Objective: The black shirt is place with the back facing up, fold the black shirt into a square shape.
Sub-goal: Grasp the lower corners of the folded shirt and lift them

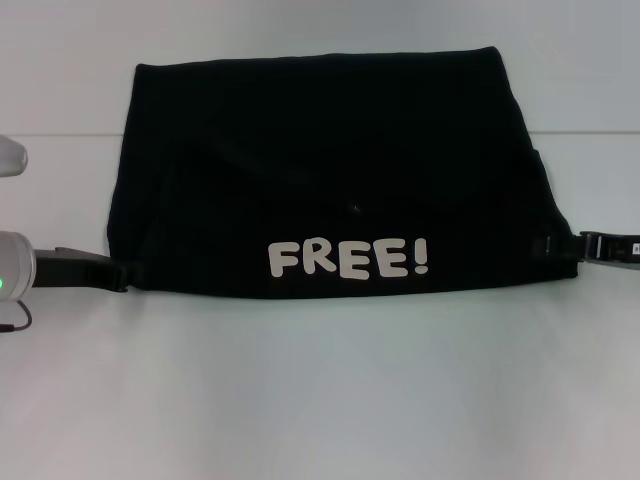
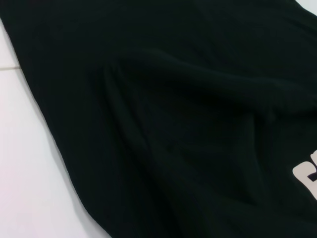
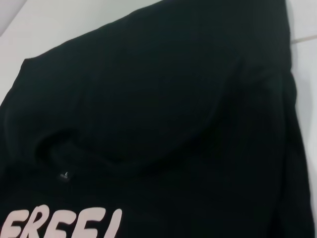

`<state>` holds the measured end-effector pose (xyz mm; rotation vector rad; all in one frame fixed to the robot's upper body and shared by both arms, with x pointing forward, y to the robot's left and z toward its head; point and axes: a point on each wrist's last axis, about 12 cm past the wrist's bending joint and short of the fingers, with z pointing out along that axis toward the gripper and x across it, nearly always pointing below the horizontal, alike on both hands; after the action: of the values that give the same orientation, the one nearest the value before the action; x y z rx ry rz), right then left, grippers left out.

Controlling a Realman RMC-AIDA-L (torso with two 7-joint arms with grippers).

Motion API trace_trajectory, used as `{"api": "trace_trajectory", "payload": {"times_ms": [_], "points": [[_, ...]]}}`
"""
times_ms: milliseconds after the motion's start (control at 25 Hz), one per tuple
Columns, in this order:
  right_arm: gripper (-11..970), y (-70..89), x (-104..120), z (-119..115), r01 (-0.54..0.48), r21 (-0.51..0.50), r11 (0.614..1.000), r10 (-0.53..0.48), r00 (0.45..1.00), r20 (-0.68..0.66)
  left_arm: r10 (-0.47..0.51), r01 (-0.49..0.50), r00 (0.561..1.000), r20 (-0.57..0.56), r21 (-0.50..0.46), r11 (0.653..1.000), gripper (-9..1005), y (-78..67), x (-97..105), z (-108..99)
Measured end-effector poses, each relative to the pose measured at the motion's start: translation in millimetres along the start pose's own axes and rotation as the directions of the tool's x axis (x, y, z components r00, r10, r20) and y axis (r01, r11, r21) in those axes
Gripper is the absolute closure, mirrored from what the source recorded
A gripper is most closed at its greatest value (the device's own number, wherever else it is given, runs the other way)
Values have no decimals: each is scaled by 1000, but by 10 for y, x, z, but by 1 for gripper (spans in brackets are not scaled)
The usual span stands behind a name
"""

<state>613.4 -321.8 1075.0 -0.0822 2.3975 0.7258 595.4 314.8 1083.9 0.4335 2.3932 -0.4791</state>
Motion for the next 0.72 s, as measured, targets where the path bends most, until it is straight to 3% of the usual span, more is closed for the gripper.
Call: {"api": "trace_trajectory", "payload": {"times_ms": [280,720], "points": [[374,4,43,14,12,-1,1000,-12,1000,-7,-1,1,1000,2,-4,1000,989,6,-2,1],[857,-37,68,-23,22,1,1000,-22,1000,-3,-8,8,1000,-1,-5,1000,989,14,25,-2]]}}
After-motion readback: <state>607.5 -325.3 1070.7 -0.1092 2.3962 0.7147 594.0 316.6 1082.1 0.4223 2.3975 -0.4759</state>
